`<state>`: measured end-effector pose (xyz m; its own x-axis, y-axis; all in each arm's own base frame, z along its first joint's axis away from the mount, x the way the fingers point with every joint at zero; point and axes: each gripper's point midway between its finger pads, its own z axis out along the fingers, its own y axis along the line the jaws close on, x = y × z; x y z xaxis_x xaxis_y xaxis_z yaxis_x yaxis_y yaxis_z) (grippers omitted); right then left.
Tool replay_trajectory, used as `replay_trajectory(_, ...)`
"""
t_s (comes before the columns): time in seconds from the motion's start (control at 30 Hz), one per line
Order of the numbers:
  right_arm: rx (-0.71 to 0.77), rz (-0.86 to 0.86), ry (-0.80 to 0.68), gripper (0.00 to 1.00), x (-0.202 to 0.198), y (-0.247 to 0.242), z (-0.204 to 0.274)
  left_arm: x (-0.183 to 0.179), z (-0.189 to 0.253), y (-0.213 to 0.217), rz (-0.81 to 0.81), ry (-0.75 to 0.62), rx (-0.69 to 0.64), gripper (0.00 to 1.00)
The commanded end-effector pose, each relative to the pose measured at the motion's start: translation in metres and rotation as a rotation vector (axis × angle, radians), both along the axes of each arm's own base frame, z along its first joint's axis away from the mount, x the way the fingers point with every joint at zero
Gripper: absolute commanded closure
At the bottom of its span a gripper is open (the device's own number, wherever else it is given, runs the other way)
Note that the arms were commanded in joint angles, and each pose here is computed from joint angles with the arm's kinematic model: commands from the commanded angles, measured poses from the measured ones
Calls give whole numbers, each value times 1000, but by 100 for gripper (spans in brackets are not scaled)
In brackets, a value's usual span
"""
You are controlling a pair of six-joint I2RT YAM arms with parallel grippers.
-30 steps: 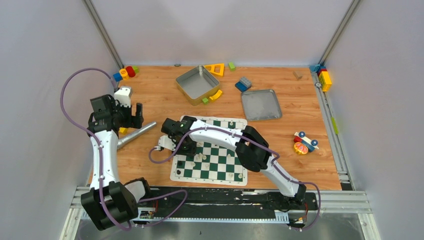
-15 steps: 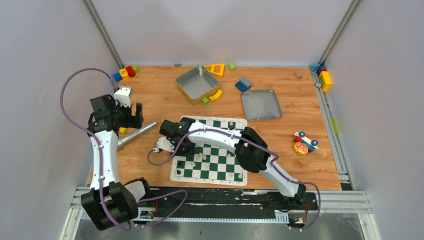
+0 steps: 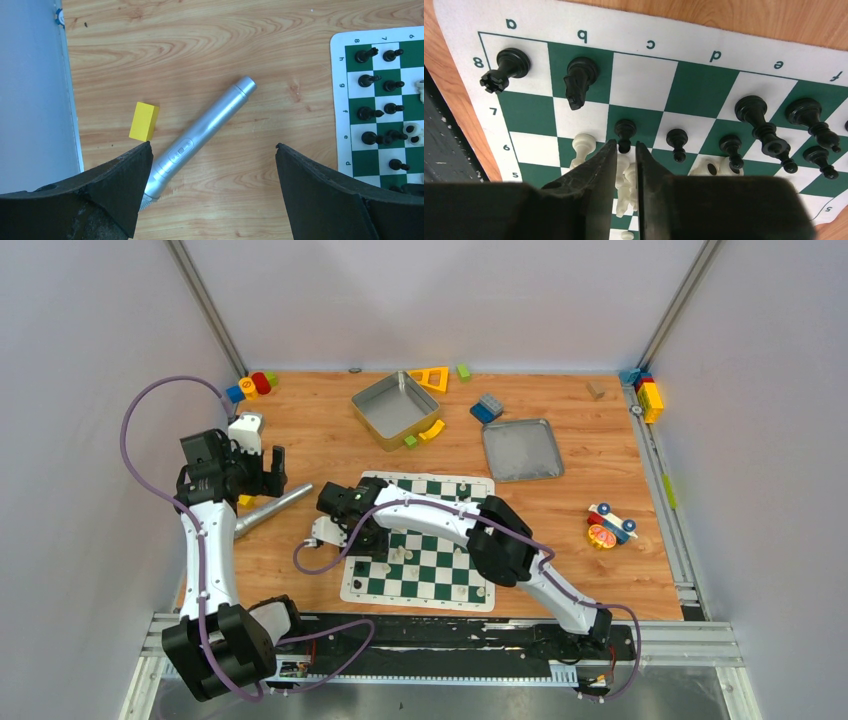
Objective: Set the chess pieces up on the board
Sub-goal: Place the chess piece on the chessboard, then pick up the chess piece from the chessboard.
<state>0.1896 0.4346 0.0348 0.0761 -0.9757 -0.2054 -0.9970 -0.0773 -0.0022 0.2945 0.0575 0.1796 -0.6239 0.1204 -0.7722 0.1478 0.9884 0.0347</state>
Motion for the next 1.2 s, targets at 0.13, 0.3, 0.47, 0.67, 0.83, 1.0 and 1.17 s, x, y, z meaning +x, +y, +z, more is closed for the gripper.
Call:
replay_trajectory(0.13, 112, -41, -46, 60, 10, 21, 34, 3, 14, 2, 9, -50, 4, 0)
replay_trajectory(0.3, 273, -111, -24, 51, 21, 24, 84, 4, 15, 2, 5, -53, 1, 0)
replay_trajectory(0.47, 399, -204, -21, 46, 44, -1, 119, 4, 16, 1, 0, -55, -2, 0)
replay_trajectory(0.67, 421, -428, -71, 48, 105, -66, 125, 4, 16, -1, -7, -59, -6, 0)
replay_trajectory(0.83, 369, -538, -55, 50, 127, -102, 102, 4, 17, -2, -11, -60, -11, 0)
replay_trajectory(1.0, 327, -561, -16, 50, 126, -112, 71, 4, 15, -3, -12, -54, -20, 0)
replay_trajectory(1.17, 300, -561, 13, 49, 124, -112, 49, 3, 13, -3, -11, -47, -23, 0)
